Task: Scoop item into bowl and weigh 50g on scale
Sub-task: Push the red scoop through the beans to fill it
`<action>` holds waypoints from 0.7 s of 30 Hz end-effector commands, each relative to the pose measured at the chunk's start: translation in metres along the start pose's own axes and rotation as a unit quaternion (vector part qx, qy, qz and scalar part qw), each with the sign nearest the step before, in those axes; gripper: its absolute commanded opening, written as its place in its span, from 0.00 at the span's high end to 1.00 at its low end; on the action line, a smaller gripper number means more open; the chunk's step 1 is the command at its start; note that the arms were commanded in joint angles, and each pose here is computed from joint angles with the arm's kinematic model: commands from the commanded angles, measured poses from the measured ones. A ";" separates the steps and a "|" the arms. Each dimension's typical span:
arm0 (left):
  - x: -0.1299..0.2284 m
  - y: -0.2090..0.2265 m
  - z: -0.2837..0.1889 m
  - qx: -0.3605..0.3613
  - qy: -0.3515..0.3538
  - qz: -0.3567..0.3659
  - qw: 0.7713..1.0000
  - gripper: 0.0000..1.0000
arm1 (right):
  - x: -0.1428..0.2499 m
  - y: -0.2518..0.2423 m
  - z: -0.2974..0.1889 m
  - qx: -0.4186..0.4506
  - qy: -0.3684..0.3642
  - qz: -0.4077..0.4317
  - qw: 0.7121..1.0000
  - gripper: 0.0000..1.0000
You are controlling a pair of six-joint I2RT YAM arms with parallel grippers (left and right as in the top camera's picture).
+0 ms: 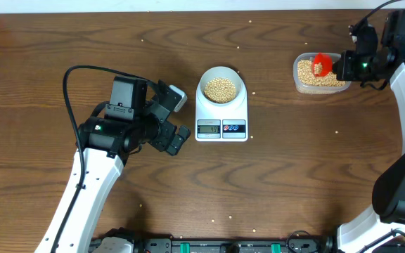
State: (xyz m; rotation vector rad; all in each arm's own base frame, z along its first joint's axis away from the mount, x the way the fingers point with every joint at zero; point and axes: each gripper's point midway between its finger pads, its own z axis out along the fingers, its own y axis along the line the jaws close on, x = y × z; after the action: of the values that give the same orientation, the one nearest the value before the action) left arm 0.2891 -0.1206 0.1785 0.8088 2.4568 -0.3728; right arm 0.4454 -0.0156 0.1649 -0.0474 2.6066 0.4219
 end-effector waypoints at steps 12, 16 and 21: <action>-0.008 -0.003 -0.006 0.003 -0.013 0.012 1.000 0.01 | -0.007 0.009 -0.011 -0.014 -0.017 -0.014 1.000 0.99; -0.008 -0.003 -0.006 0.003 -0.013 0.012 1.000 0.01 | -0.006 0.010 -0.012 -0.016 -0.015 -0.020 1.000 0.99; -0.008 -0.003 -0.006 0.003 -0.013 0.012 1.000 0.01 | -0.003 0.013 -0.011 -0.025 -0.010 -0.049 0.998 0.99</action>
State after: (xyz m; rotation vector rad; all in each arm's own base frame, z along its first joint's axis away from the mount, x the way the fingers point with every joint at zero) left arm 0.2890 -0.1206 0.1784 0.8088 2.4572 -0.3728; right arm 0.4423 -0.0137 0.1640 -0.0843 2.6132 0.4296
